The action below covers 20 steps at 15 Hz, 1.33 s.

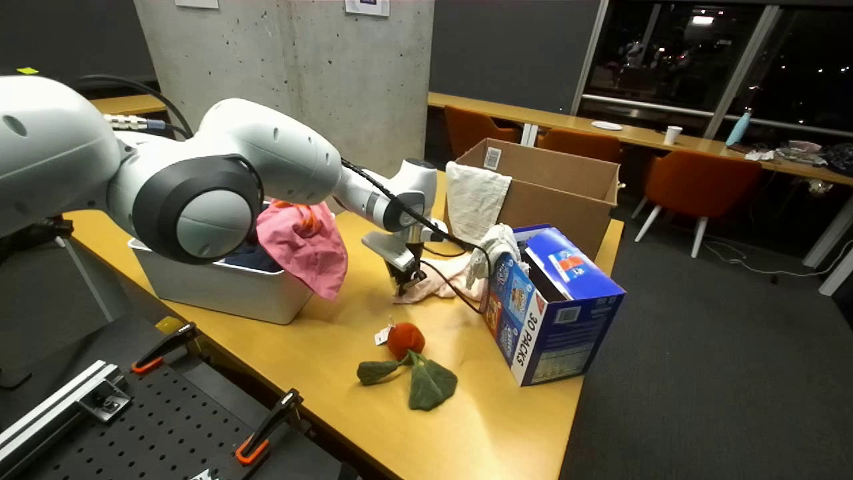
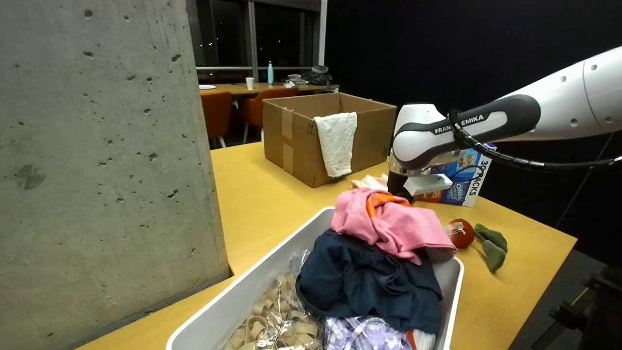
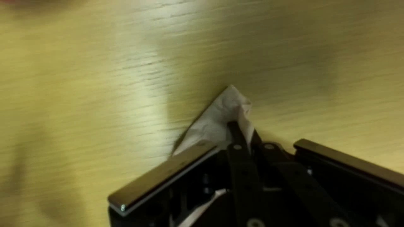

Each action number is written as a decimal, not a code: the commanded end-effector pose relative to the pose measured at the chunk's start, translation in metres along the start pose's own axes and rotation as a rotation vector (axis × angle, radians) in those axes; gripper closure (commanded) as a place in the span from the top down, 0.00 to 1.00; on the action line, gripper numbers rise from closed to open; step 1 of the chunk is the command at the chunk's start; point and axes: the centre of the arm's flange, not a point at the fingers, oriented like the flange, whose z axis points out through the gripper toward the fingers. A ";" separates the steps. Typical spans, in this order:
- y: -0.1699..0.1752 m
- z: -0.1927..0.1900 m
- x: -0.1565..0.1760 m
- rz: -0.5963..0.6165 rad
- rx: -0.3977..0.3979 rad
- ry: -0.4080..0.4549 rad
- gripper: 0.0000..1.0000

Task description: Use the pink shirt to put the yellow container in the basket, then put the peach shirt in the basket

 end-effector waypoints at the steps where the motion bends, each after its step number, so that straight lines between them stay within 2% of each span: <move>1: 0.037 -0.046 -0.058 0.106 -0.043 -0.031 0.01; 5: 0.071 -0.072 -0.075 0.213 -0.082 -0.052 0.01; 9: 0.086 -0.097 -0.100 0.313 -0.116 -0.059 0.01; 20: 0.110 -0.157 -0.184 0.589 -0.141 0.043 0.01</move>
